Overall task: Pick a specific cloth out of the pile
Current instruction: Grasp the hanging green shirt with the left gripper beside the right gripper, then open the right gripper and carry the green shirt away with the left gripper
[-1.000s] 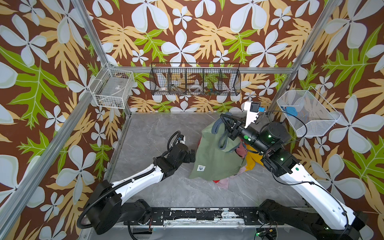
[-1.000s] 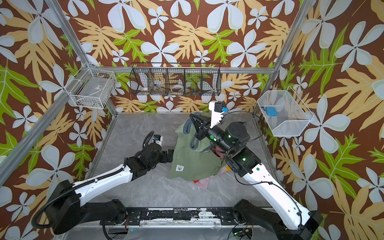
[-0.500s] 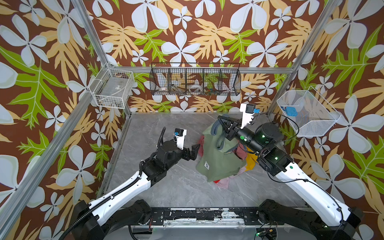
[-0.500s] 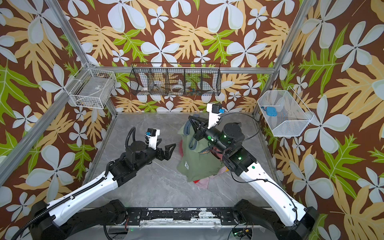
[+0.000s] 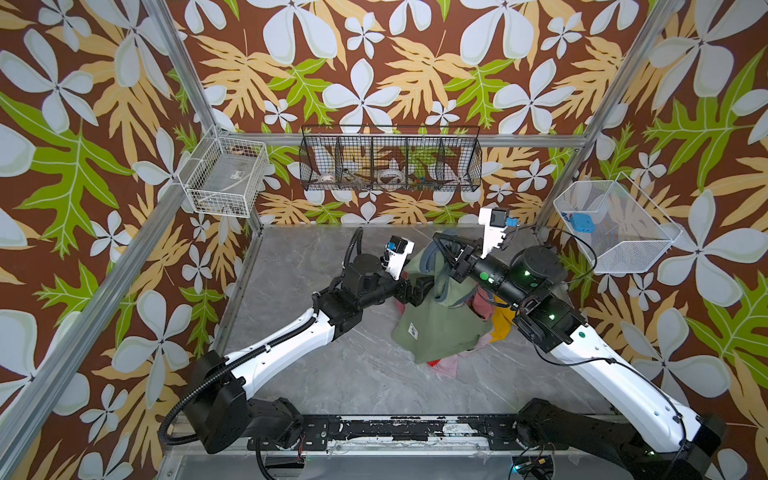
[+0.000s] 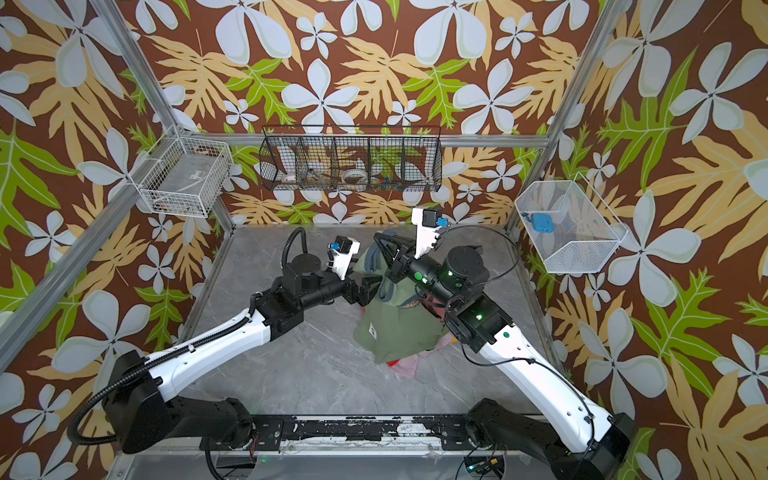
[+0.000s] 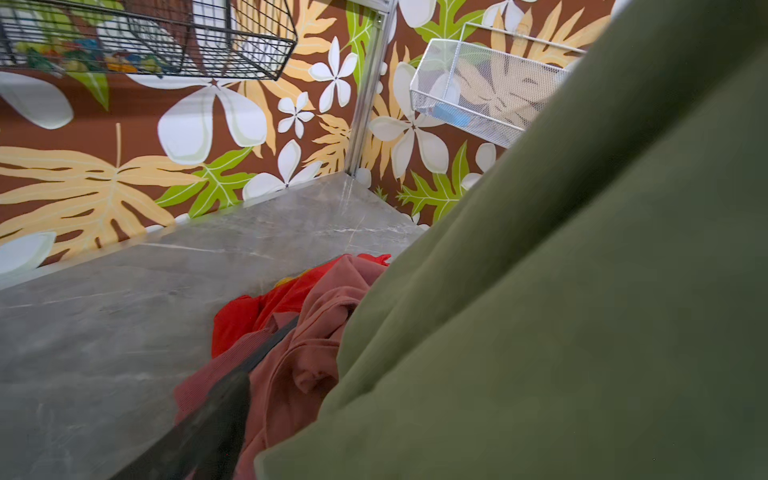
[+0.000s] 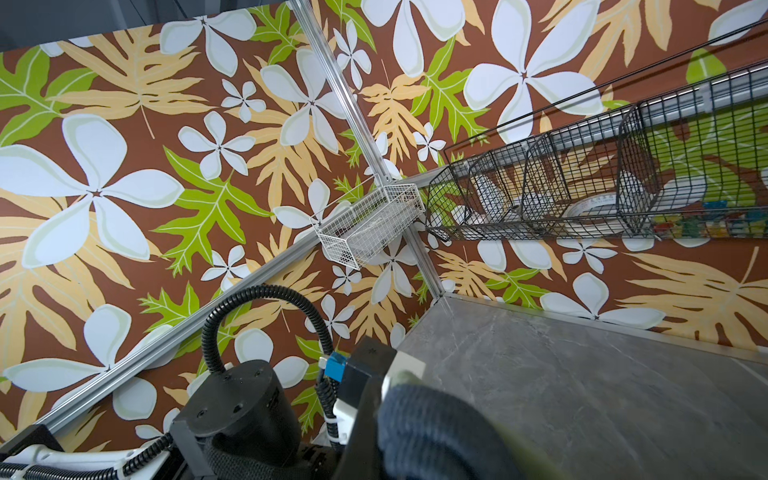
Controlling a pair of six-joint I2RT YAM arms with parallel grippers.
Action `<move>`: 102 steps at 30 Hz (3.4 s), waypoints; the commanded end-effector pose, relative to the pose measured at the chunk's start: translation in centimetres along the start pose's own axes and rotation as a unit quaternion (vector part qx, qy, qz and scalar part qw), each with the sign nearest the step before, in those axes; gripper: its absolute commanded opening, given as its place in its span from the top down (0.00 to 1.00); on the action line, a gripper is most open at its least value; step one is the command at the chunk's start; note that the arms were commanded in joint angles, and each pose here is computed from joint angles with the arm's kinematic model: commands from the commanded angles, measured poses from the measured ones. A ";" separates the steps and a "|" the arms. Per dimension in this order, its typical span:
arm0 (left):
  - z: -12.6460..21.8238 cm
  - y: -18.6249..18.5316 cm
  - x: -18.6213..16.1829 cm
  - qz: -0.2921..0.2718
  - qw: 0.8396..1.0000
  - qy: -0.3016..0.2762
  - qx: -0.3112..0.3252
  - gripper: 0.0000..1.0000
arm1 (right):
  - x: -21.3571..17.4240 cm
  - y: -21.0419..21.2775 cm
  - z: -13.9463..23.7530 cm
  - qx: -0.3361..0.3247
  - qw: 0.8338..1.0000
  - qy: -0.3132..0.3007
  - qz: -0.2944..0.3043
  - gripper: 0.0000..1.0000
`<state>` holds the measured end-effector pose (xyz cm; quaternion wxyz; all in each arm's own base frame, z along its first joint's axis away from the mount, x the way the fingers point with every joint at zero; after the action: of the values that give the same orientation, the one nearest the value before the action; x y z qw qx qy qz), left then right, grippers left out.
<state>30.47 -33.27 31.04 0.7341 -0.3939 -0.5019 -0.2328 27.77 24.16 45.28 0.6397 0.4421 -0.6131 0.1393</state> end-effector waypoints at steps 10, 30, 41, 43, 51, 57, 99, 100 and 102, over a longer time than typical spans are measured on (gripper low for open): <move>-2.5 -2.4 1.5 -0.007 0.999 -0.022 -0.035 0.79 | -0.2 -1.0 0.8 -0.029 1.000 -0.009 -0.005 1.00; 3.6 -5.2 4.2 0.065 0.996 -0.036 -0.056 1.00 | -2.5 -10.2 5.0 -0.314 0.948 0.040 0.032 0.10; 6.8 -4.9 5.2 0.091 0.995 -0.040 -0.001 1.00 | -3.9 -11.8 5.5 -0.334 0.941 0.056 0.023 0.00; 7.7 -5.0 6.1 0.091 0.995 -0.047 0.006 1.00 | -3.9 -12.1 5.7 -0.340 0.939 0.055 0.023 0.01; 12.2 -6.0 8.6 0.071 0.994 -0.081 0.011 1.00 | -5.6 -14.1 6.7 -0.372 0.926 0.069 0.011 0.01; 13.6 -6.4 8.2 0.058 0.995 -0.077 0.006 1.00 | -8.2 -16.1 7.7 -0.394 0.915 0.086 -0.005 0.00; 24.8 16.7 10.4 -0.079 0.840 -0.004 0.537 1.00 | -9.4 -16.6 11.1 -0.427 0.899 0.095 0.013 0.00; 24.4 17.0 10.0 -0.083 0.840 0.005 0.536 1.00 | -9.5 -16.7 11.2 -0.428 0.899 0.095 0.012 0.00; 23.5 17.5 9.4 -0.087 0.843 0.022 0.531 1.00 | -9.6 -16.7 11.1 -0.428 0.899 0.096 0.011 0.00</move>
<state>33.40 -3.47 37.98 0.8223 0.0941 -0.5612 0.0069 30.41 10.12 28.43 0.8214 0.1109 -0.5526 -0.0867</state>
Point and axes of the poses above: each gripper's point midway between its finger pads, its own z axis back along the fingers, its own y axis along the line the jaws close on, x = y × z, the point moved 1 cm from there along z, back along the fingers, and after that the axes turned 4 degrees about z, right-handed, at the moved point
